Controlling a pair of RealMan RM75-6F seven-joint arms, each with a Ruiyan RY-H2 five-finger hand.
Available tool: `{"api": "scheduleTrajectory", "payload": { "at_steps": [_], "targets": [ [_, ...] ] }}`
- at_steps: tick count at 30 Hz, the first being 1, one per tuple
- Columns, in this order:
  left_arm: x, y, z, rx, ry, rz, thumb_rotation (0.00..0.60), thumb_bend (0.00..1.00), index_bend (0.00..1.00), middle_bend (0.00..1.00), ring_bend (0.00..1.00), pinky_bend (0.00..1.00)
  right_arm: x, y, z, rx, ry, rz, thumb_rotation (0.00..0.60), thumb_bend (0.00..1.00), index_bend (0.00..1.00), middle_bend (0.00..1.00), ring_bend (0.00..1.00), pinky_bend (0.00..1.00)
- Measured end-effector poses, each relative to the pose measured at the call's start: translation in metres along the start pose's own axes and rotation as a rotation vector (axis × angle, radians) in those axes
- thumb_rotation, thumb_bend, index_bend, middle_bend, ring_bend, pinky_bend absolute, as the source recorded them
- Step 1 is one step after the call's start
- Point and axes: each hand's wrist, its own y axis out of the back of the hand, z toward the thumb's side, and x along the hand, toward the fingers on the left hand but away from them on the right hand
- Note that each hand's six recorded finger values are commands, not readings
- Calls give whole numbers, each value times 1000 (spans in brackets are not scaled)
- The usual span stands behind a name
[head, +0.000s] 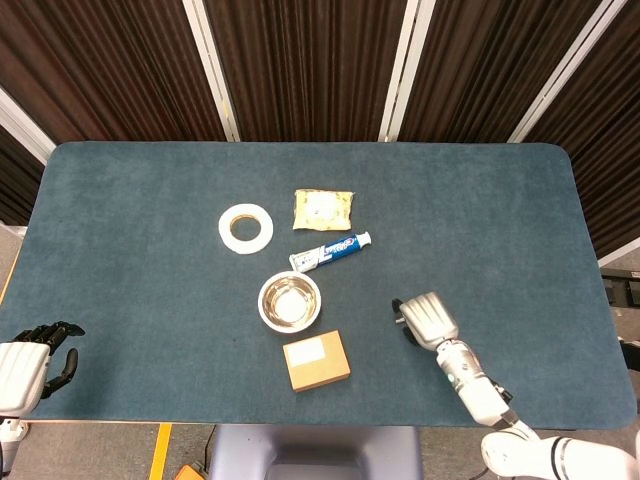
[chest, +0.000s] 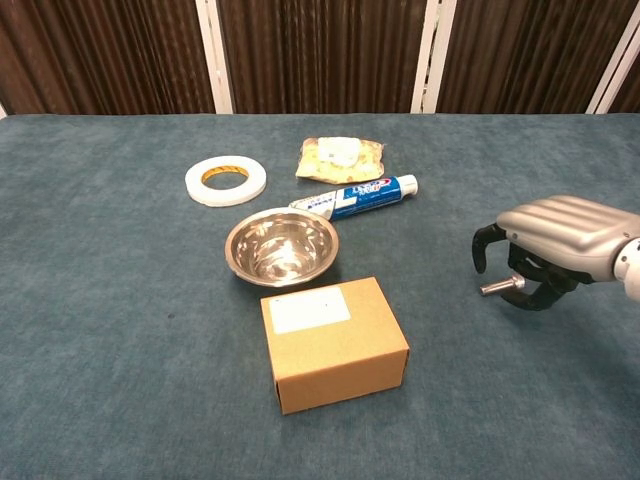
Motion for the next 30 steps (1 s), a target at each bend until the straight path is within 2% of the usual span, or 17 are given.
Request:
{"api": "scheduleTrajectory", "payload": {
  "at_steps": [30],
  "targets": [
    [0,1,-1,-8,0,3,600,546,409,416,432,510,-22,-14,3,-15,-20,18,600,462,556,1000,902,797]
  ]
}}
